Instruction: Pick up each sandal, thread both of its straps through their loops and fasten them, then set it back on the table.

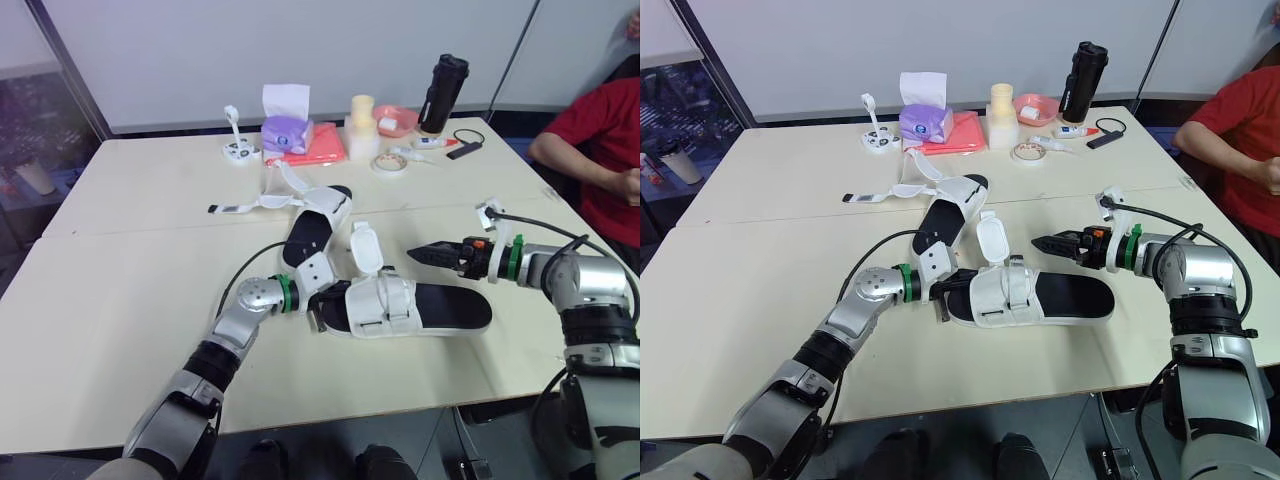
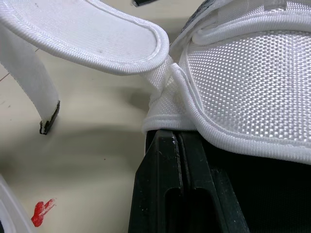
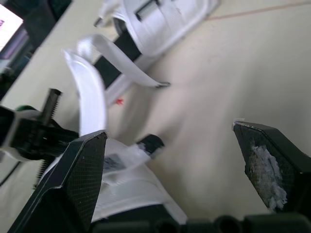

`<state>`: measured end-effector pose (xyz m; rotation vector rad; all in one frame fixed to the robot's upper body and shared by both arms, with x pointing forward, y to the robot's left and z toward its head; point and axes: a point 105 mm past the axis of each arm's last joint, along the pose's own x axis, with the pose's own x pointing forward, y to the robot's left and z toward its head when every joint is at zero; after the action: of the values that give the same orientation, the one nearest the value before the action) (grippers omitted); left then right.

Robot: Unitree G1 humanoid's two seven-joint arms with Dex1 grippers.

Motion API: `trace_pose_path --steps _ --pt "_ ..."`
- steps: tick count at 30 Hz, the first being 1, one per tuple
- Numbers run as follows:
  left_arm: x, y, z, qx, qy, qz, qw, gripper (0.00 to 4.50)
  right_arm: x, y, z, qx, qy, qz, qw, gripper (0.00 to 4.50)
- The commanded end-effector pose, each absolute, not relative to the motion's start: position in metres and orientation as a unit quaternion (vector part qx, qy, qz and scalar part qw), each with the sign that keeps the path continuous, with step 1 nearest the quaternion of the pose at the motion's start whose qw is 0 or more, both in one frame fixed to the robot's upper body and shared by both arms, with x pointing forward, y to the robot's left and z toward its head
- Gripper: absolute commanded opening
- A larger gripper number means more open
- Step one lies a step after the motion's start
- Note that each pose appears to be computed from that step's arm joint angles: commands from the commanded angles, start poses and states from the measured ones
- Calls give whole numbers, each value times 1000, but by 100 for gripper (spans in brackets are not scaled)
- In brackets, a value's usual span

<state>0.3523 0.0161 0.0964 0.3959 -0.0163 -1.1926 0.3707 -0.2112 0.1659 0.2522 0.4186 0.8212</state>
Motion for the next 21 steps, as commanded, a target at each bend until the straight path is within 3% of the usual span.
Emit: trace_pose_path --steps 1,13,21 --pt "349 27 86 176 20 -559 810 0 379 -201 204 146 146 415 886 445" --pt "314 45 90 178 75 -617 763 0 391 -164 203 150 191 455 857 445" --pt "311 45 68 276 117 -617 727 0 397 -150 205 183 239 462 834 445"
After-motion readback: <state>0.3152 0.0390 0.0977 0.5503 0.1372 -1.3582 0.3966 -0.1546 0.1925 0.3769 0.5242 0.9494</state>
